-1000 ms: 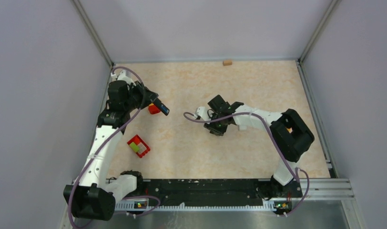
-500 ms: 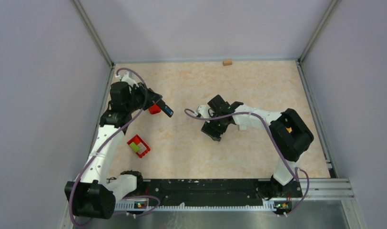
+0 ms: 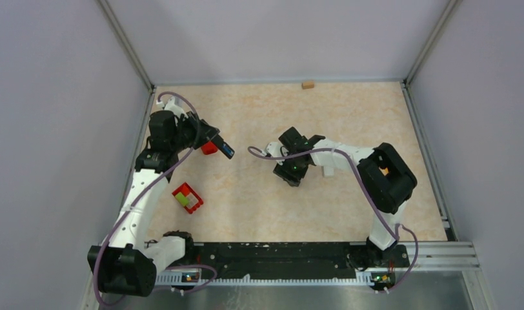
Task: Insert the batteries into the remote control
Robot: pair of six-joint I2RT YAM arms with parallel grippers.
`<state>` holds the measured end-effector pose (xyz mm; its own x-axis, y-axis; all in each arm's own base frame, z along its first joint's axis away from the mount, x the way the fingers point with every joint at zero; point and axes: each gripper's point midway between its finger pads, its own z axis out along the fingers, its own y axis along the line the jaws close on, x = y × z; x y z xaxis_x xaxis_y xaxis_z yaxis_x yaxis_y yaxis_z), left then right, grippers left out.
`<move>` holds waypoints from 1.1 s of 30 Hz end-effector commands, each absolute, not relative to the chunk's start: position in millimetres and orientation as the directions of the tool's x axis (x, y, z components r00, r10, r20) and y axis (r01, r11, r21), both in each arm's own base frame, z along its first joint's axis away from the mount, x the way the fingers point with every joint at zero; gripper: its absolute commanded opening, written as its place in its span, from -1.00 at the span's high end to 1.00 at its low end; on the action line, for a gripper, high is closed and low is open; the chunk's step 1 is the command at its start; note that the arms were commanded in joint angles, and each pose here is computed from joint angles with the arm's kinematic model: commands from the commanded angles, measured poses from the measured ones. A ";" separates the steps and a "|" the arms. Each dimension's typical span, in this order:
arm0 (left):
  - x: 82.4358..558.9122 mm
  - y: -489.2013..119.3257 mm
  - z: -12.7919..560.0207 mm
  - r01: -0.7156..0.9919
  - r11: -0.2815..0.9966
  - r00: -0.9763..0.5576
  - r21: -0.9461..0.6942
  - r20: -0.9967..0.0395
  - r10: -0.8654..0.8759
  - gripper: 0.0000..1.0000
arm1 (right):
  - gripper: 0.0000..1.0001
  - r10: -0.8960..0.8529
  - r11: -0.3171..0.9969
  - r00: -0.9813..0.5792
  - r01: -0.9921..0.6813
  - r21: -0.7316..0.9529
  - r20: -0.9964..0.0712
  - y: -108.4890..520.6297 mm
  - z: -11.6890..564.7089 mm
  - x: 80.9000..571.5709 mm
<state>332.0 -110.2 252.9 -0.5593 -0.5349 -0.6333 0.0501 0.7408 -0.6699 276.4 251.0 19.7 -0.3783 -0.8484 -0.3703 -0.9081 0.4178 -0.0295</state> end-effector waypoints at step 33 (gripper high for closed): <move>329.2 -206.3 230.0 0.325 0.623 -0.560 -0.712 -0.675 -0.480 1.00 | 0.19 -0.387 0.460 -0.276 -0.885 0.075 -0.880 332.9 202.4 244.5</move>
